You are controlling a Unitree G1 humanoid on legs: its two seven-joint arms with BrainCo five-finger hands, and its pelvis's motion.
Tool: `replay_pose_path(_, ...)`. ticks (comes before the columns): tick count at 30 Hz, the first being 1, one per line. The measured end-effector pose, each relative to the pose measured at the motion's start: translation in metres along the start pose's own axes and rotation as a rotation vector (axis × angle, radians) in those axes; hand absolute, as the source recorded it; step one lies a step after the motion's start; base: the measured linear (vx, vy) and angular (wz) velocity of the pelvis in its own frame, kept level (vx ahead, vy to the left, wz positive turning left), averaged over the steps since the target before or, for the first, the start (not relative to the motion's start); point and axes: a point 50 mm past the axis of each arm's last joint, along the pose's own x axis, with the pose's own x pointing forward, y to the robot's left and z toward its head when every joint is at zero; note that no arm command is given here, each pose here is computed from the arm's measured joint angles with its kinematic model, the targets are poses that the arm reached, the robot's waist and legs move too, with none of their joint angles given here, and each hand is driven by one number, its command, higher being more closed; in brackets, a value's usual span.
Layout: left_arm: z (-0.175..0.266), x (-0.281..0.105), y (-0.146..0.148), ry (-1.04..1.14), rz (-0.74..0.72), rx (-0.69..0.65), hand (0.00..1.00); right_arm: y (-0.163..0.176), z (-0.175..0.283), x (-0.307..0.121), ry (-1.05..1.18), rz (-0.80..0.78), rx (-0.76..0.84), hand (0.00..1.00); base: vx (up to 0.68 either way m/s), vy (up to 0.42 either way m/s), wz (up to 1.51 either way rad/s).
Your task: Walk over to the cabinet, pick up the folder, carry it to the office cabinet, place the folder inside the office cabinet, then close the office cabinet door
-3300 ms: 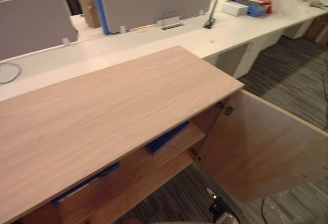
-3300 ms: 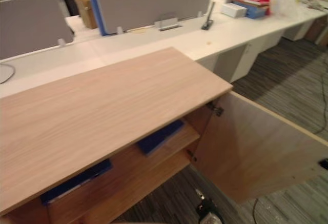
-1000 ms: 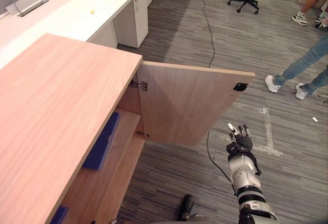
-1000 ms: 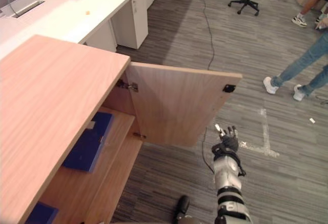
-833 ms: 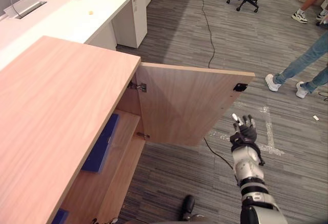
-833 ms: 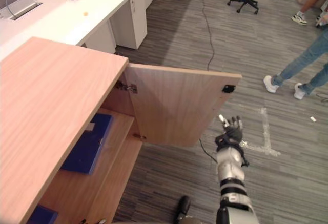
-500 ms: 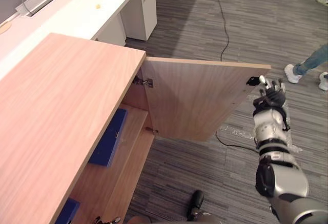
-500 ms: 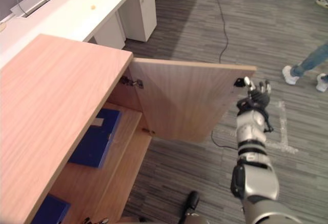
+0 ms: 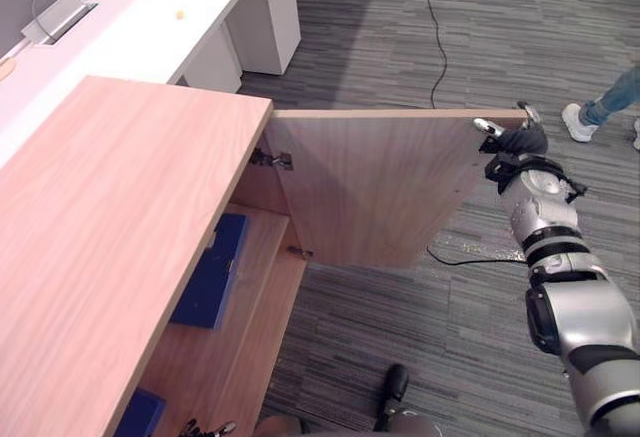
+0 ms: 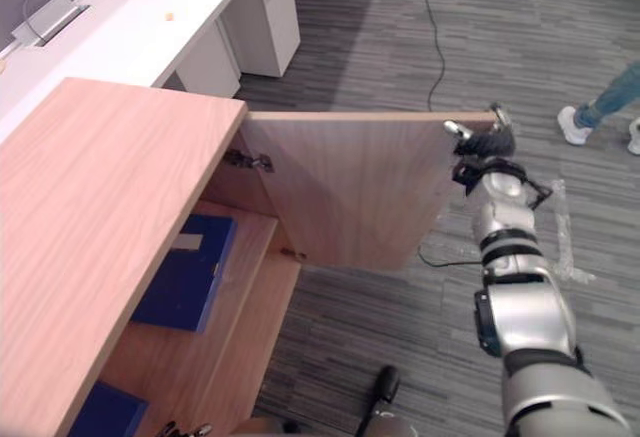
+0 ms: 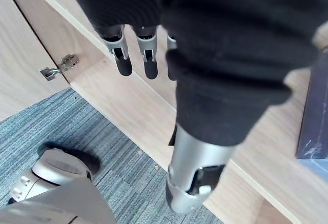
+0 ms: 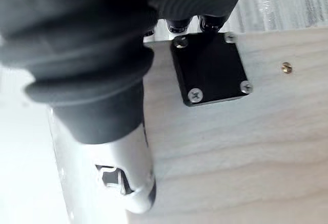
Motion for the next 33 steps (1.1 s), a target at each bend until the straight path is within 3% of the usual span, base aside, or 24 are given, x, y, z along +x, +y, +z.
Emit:
replay_pose_path(3, 0.011, 0.001, 0.004, -0.05, -0.037, 0.041, 0.0, -0.001, 0.012, 0.001, -0.015, 0.104, -0.13, 0.0, 0.03, 0.029, -0.04)
replay_pose_path(10, 0.015, -0.004, -0.017, -0.094, -0.205, 0.131, 0.0, 0.007, 0.016, -0.005, 0.0, 0.309, -0.509, 0.0, 0.05, -0.005, -0.06)
replay_pose_path(15, 0.007, -0.006, -0.02, -0.07, -0.251, 0.194, 0.0, 0.014, 0.006, -0.023, 0.003, 0.495, -0.617, 0.0, 0.07, -0.008, -0.12)
replay_pose_path(19, -0.001, -0.009, -0.019, -0.042, -0.282, 0.251, 0.0, 0.03, -0.013, -0.047, 0.05, 0.754, -0.723, 0.0, 0.06, 0.001, -0.26)
replay_pose_path(24, -0.001, -0.009, -0.016, -0.034, -0.296, 0.283, 0.0, 0.049, -0.039, -0.076, 0.121, 1.015, -0.796, 0.0, 0.06, -0.014, -0.11)
replay_pose_path(26, -0.001, -0.009, -0.015, -0.031, -0.301, 0.305, 0.0, 0.062, -0.057, -0.097, 0.179, 1.188, -0.801, 0.0, 0.01, -0.008, 0.02)
replay_pose_path(29, -0.001, -0.008, -0.012, -0.026, -0.292, 0.303, 0.0, 0.071, -0.073, -0.121, 0.22, 1.316, -0.763, 0.0, 0.0, -0.002, 0.01)
replay_pose_path(33, 0.002, -0.007, -0.004, -0.027, -0.271, 0.278, 0.0, 0.067, -0.153, -0.199, 0.603, 1.614, -0.693, 0.0, 0.01, -0.012, 0.05)
